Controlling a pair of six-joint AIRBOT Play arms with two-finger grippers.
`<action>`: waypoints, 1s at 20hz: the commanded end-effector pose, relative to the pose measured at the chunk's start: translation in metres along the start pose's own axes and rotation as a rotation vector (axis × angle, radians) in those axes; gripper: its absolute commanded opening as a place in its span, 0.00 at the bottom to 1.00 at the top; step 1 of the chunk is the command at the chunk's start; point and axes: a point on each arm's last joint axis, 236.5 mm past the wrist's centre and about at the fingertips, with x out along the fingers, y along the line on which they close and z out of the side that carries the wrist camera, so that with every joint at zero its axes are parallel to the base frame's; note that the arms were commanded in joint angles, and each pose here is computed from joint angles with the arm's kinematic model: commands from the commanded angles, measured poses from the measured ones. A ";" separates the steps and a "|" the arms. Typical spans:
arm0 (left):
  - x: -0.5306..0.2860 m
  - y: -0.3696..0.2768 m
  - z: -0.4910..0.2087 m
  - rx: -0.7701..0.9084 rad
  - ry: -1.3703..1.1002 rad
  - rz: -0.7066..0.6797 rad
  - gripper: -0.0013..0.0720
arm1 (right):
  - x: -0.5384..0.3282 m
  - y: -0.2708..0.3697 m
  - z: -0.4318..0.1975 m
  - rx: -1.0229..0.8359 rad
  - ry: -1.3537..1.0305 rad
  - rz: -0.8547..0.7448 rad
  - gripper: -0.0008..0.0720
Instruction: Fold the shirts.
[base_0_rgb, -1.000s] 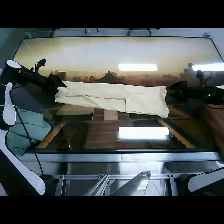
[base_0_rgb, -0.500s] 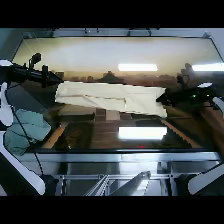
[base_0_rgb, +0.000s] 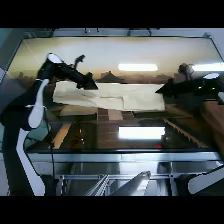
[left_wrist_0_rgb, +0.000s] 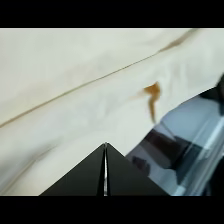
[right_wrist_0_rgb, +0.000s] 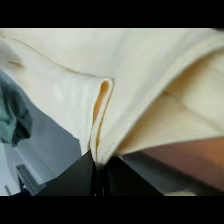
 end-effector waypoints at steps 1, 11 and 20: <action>0.069 -0.013 -0.002 0.142 0.050 0.242 0.01 | -0.047 0.063 0.010 -0.092 -0.045 0.089 0.04; 0.088 -0.116 0.011 0.250 -0.066 0.081 0.02 | -0.024 0.186 -0.022 -0.291 0.044 0.189 0.04; -0.204 -0.104 0.021 0.170 -0.468 -0.153 0.02 | 0.277 0.245 -0.057 -0.405 -0.020 0.121 0.04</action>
